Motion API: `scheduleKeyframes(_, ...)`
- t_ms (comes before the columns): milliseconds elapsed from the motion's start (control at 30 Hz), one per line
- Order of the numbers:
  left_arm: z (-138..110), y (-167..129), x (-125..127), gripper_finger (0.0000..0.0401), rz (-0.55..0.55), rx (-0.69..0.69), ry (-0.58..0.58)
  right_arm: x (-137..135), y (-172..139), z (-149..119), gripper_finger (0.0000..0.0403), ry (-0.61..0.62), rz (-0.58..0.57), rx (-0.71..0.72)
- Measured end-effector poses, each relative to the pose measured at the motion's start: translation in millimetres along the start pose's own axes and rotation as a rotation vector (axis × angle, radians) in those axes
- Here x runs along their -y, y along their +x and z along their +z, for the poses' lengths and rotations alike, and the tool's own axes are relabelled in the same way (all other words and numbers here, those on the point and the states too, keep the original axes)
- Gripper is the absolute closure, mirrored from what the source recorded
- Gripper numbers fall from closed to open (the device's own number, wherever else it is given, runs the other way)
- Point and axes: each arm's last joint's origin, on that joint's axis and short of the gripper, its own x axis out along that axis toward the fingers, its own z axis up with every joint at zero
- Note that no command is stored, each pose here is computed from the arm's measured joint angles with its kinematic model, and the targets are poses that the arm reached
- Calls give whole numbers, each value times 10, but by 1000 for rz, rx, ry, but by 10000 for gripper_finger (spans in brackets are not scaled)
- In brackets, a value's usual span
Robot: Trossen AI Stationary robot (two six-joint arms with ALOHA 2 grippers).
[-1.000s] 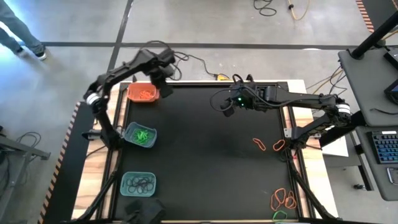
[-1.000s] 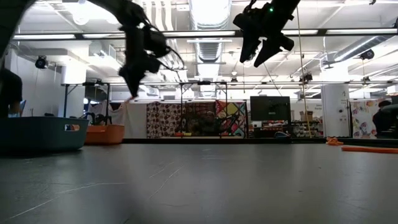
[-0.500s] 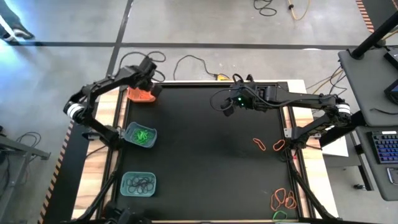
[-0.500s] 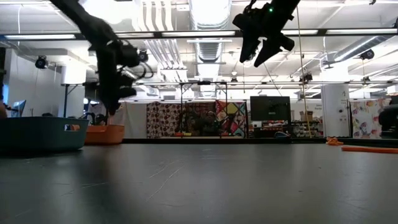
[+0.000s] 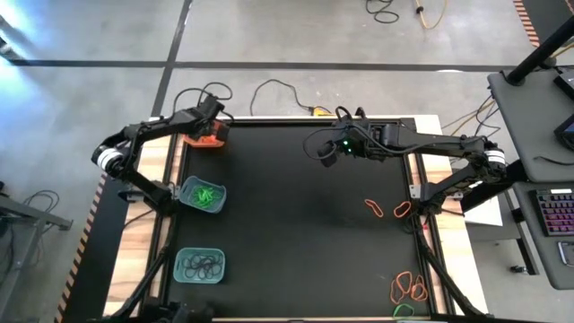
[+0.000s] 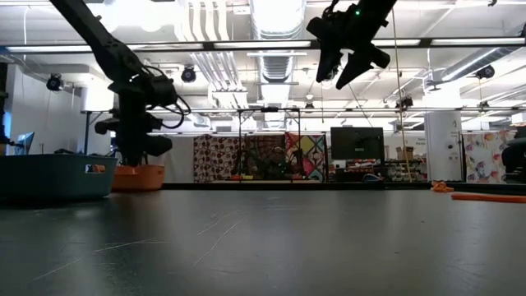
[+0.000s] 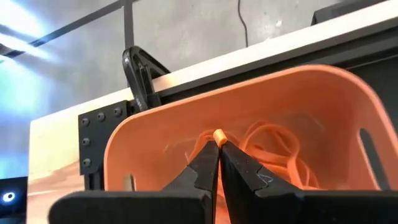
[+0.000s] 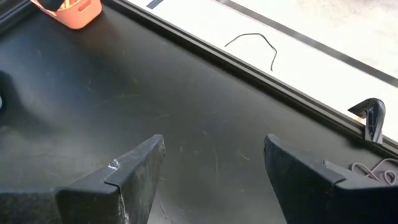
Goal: Sort rubber bands into baskets
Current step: Put the orange rubber band into the orange bin
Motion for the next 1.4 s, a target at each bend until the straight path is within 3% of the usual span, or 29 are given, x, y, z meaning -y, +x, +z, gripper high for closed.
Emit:
scheduleKeyframes(167,53,-10,14,401,-36,30,-17,3,1,2,138,7,-1,0)
scheduleKeyframes(367,53,-26,94,401,-234,9,-20,5,3,4,138,8,-2,1)
scheduleKeyframes(567,41,-30,104,401,-237,3,-10,5,4,3,138,8,-2,0)
scheduleKeyframes(700,36,-27,99,396,-219,13,89,4,4,3,138,16,-1,0)
scheduleKeyframes(800,19,-15,69,378,-176,1,153,1,4,1,138,16,10,-7)
scheduleKeyframes(1033,-14,45,-19,338,-149,-39,143,-4,4,-2,138,25,27,-18)
scheduleKeyframes(1400,266,-189,-100,261,-163,-69,175,-10,-9,-11,138,23,71,-48)
